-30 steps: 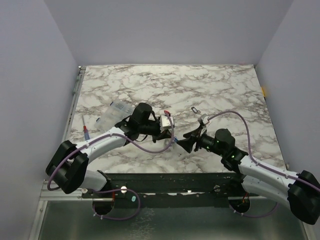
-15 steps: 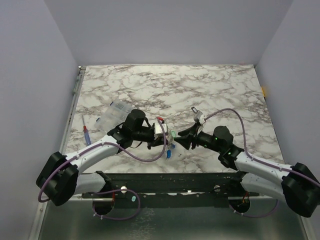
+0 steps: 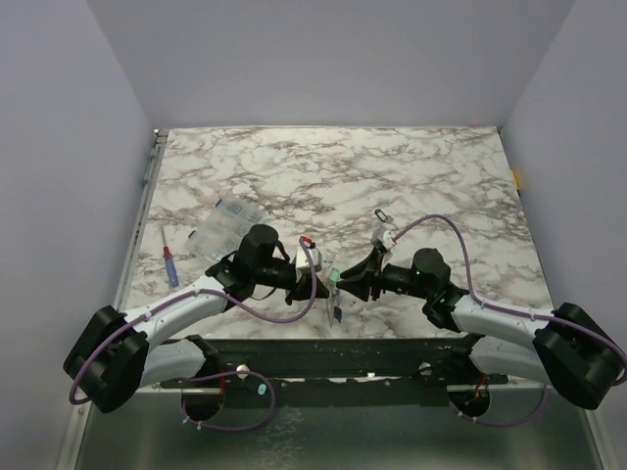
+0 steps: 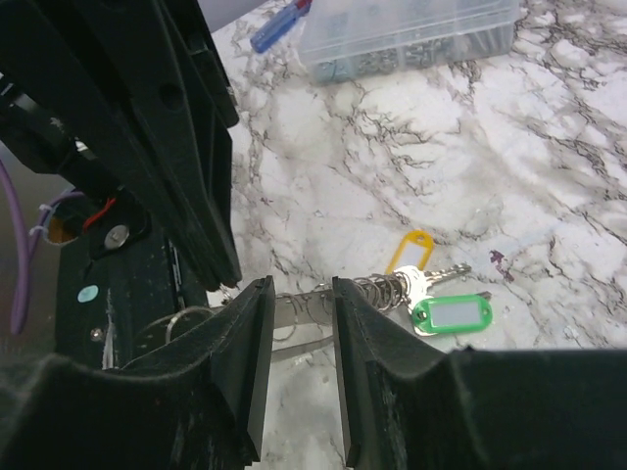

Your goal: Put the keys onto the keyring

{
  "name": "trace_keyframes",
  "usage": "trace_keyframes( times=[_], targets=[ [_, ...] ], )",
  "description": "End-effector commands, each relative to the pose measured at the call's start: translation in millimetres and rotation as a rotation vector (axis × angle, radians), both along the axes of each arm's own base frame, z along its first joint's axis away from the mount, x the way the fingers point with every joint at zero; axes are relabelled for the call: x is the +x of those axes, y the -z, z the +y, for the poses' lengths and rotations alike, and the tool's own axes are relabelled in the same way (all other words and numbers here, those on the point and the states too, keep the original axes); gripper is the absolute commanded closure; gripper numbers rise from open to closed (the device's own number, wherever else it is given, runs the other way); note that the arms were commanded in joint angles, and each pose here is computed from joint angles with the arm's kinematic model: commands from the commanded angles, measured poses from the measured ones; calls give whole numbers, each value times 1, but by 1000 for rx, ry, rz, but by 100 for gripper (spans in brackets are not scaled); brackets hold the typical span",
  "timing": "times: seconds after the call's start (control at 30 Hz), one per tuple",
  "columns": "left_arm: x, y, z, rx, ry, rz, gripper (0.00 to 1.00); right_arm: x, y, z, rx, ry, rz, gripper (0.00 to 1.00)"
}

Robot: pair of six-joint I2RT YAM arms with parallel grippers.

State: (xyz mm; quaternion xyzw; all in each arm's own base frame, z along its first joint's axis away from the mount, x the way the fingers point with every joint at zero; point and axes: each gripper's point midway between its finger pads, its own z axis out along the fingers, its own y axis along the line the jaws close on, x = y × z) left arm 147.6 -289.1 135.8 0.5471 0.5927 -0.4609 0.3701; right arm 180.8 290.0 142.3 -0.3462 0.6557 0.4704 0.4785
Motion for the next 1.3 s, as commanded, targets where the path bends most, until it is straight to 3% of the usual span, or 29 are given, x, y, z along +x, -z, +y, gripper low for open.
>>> trace_keyframes(
  times=[0.0, 0.23, 0.5, 0.87, 1.27],
  targets=[
    [-11, -15, -3, -66, 66, -12, 100, 13, 3, -4, -1, 70, -24, 63],
    [-15, -16, -3, -77, 92, -20, 100, 20, 15, -5, -41, 97, -8, 62],
    [-7, -20, -2, -74, 50, -37, 100, -17, 10, 11, 9, -123, 73, 62],
    [0, -23, -1, -81, 30, -35, 100, -33, 0, 18, 13, -220, 93, 62],
    [0, -26, -2, -101, 37, -29, 100, -32, 4, 23, -9, -219, 90, 62]
  ],
)
